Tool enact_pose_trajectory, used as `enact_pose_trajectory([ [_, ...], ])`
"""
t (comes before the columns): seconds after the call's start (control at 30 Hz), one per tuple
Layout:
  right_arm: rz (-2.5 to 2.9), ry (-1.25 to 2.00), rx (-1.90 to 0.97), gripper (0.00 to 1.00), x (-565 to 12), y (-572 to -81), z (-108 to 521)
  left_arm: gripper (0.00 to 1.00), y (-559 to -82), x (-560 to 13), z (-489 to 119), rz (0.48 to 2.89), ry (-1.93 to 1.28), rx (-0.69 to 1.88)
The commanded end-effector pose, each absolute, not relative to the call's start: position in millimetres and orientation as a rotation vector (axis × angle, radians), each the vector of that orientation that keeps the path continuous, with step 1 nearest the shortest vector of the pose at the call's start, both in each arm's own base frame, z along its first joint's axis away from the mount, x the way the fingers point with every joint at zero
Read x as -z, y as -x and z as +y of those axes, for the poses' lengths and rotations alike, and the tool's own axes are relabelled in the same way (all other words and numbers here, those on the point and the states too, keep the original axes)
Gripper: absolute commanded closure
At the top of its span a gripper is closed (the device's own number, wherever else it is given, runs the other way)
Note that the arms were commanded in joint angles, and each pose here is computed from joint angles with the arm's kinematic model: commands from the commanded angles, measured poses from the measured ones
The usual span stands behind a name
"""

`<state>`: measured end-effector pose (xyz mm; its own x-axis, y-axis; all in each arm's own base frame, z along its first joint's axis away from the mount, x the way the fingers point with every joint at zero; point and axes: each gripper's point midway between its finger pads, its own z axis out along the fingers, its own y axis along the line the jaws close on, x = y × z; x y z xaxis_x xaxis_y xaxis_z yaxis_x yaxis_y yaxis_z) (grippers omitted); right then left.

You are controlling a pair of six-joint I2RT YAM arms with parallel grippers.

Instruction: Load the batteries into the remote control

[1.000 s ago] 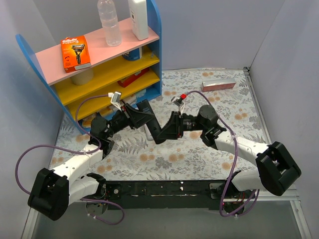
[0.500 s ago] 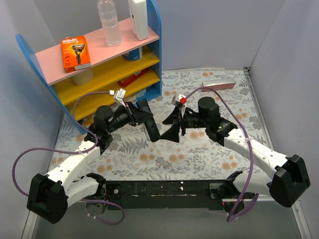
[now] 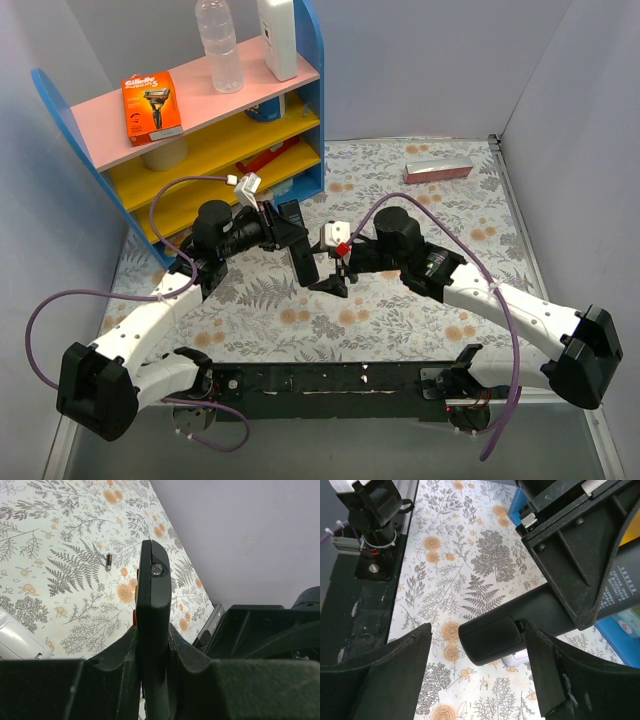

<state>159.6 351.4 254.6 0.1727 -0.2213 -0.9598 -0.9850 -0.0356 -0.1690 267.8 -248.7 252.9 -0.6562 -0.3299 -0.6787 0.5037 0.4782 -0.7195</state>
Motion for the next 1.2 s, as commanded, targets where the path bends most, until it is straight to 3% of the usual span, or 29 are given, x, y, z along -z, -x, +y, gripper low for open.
enact_pose_trajectory([
  [0.0, 1.141, 1.475, -0.872, 0.2, -273.4, -170.2, 360.9, 1.0, -266.6, -271.2, -252.3, 1.878, -0.198, 1.277],
  [0.73, 1.215, 1.636, -0.822, 0.28, -233.0, -163.3, 364.7, 1.0, -265.6, -281.3, -257.6, 1.868, -0.205, 1.303],
  [1.17, 1.414, 1.828, -0.773, 0.6, -143.1, -151.3, 343.1, 1.0, -274.4, -273.2, -256.3, 1.835, -0.15, 1.297],
])
